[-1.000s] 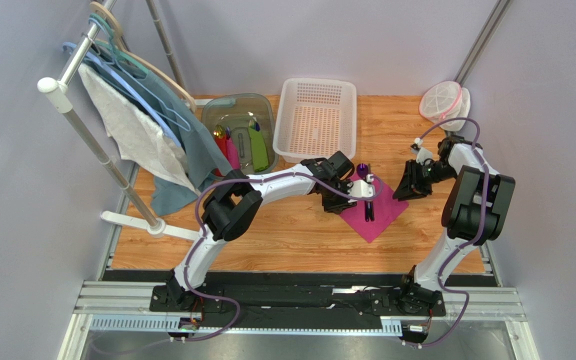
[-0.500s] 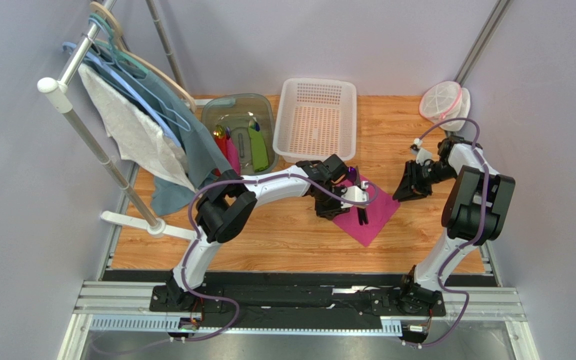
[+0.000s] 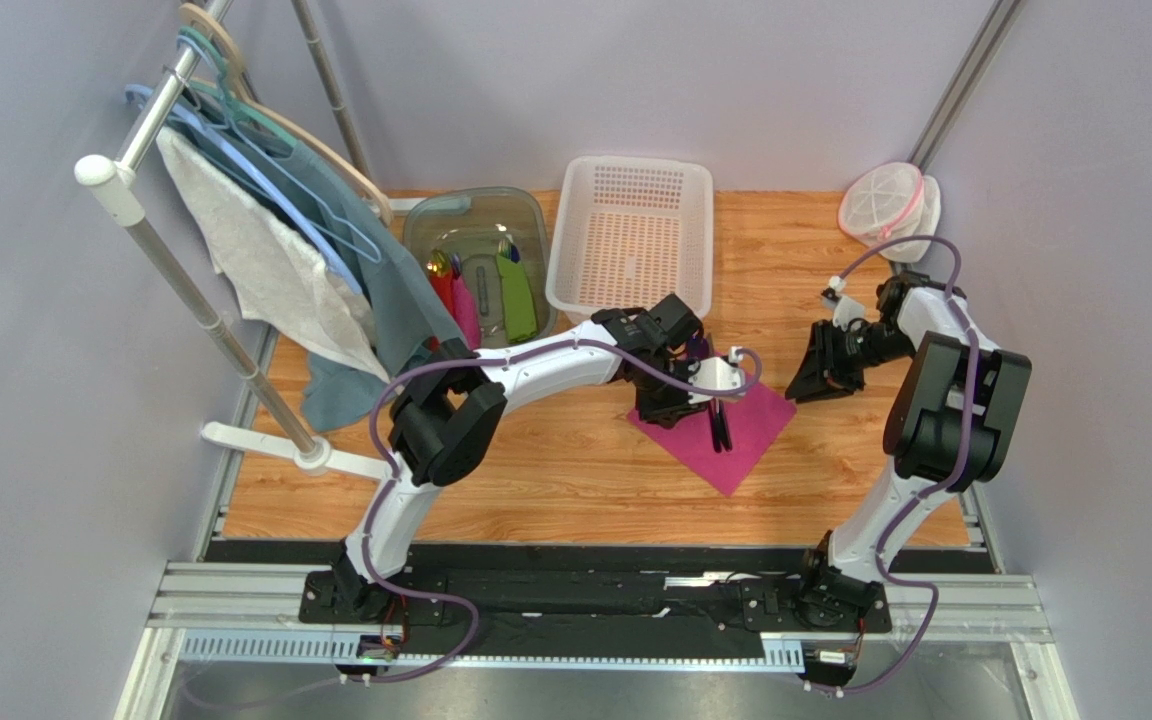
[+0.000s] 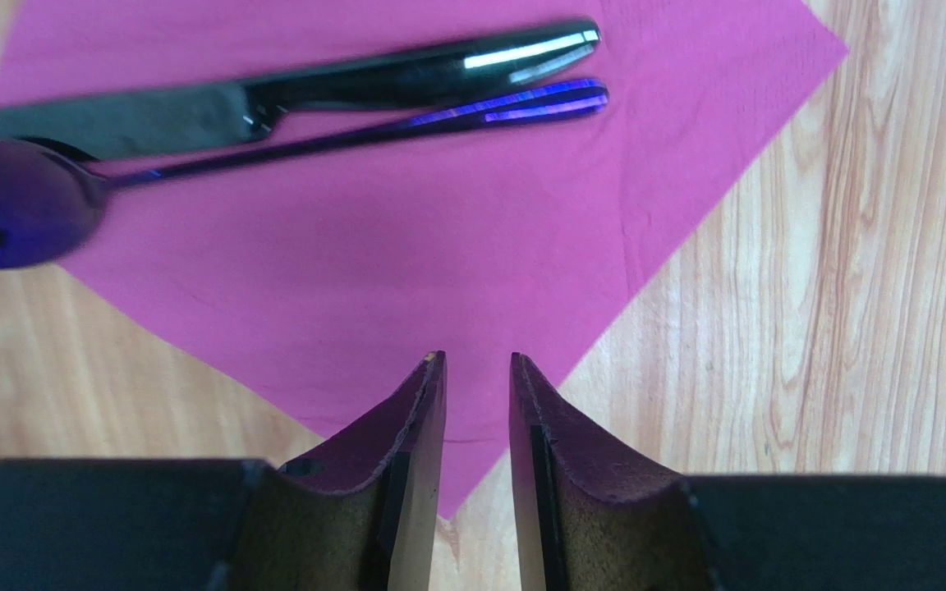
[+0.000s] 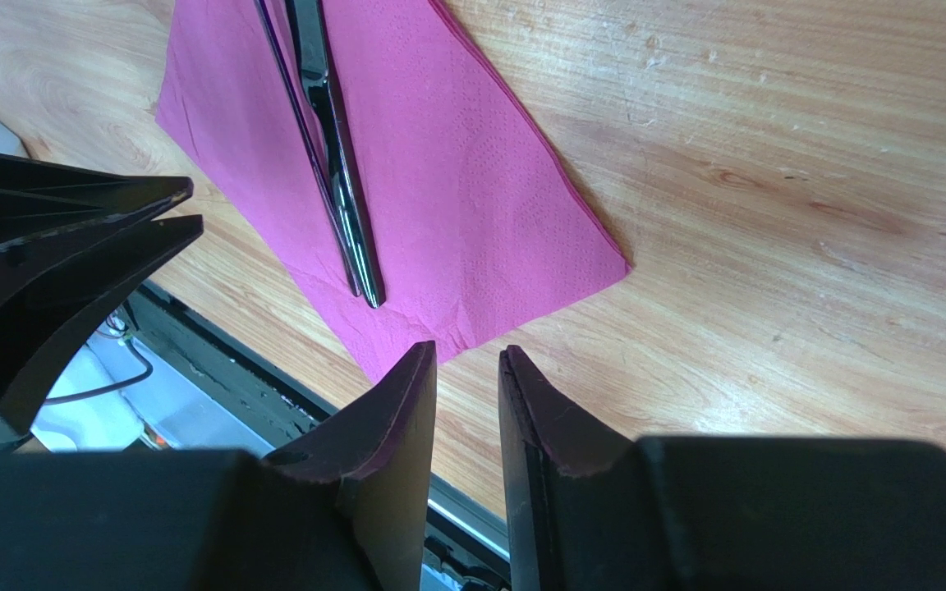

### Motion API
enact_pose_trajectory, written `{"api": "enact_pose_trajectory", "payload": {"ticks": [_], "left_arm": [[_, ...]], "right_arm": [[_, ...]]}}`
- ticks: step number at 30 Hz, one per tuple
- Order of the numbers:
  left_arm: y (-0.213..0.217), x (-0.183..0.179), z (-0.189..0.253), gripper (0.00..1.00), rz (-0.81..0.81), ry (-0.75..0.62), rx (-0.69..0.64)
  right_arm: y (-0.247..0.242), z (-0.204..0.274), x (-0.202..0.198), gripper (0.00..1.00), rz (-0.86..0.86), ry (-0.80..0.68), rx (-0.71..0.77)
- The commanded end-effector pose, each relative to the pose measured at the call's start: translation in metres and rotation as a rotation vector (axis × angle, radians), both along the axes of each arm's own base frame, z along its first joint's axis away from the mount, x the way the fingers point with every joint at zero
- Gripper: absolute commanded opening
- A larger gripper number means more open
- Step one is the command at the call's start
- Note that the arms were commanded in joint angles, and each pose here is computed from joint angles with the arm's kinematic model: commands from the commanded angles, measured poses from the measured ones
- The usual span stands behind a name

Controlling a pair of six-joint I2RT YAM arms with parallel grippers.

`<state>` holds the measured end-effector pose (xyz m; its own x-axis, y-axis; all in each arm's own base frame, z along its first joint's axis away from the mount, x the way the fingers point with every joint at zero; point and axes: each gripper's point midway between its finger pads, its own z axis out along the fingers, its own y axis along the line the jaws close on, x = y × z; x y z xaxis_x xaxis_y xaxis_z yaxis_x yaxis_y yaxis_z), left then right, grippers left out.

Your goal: Place the utensils on the paper napkin and roll it up

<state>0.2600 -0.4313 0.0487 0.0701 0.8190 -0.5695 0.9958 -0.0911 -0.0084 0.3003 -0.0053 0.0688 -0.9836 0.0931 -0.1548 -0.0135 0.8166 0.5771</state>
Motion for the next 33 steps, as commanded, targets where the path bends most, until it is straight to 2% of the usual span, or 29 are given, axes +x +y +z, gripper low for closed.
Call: {"api": "enact_pose_trajectory", "payload": {"ticks": [1, 6, 14, 26, 33], "left_arm": [[-0.014, 0.007, 0.005, 0.34, 0.018, 0.010, -0.035], [-0.012, 0.007, -0.008, 0.34, 0.023, 0.021, -0.011], [0.007, -0.012, -0.024, 0.34, -0.033, 0.083, 0.058], [0.080, -0.054, -0.044, 0.33, -0.129, 0.097, 0.154], [0.103, -0.045, -0.038, 0.32, -0.068, 0.107, 0.144]], "right_arm": [[-0.001, 0.020, 0.002, 0.29, -0.001, -0.069, 0.001], [-0.001, 0.022, 0.002, 0.29, -0.007, -0.071, 0.007], [-0.001, 0.023, 0.002, 0.29, -0.008, -0.068, 0.009], [0.009, 0.021, -0.009, 0.29, -0.020, -0.045, 0.052], [0.024, 0.020, -0.024, 0.29, -0.020, -0.016, 0.106]]}}
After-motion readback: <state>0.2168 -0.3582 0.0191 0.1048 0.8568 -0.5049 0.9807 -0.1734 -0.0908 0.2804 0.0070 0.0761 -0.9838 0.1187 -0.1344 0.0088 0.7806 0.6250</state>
